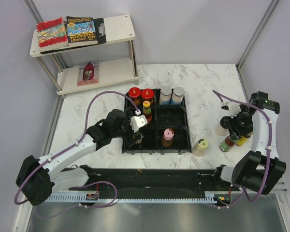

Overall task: Organize the condiment bottles
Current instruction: Pick up the bottle from the corner of the board.

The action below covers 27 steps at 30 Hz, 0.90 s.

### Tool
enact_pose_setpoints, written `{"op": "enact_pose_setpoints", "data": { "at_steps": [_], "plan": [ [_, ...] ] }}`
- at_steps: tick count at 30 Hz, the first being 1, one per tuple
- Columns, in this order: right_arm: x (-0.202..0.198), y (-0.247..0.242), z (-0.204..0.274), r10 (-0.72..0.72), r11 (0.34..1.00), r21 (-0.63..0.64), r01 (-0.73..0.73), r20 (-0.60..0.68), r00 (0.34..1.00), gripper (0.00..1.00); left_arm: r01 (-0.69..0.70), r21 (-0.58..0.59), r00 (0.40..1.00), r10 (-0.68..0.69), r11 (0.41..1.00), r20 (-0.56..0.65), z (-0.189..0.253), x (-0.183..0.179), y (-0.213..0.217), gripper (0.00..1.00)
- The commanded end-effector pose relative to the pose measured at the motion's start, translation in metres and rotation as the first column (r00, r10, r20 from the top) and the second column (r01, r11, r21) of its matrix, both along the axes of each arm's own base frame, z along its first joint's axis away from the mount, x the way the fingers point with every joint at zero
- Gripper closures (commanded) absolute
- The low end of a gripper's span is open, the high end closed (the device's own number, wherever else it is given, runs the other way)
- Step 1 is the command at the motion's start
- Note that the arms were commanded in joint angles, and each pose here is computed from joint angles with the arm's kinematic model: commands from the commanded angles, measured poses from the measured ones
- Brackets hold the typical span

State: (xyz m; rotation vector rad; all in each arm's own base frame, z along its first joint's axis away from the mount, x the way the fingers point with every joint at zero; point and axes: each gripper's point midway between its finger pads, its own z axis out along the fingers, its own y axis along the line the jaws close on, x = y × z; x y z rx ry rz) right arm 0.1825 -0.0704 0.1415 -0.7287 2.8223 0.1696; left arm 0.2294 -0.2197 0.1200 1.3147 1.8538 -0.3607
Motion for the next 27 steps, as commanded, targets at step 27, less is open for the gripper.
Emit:
{"op": "enact_pose_setpoints", "data": {
  "at_steps": [27],
  "plan": [
    [0.015,0.049,0.068,0.105,0.994,-0.034,-0.102,0.125,0.987,1.00,0.002,-0.110,0.987,0.016,0.994,0.162,0.084,0.018,0.016,0.01]
  ]
}}
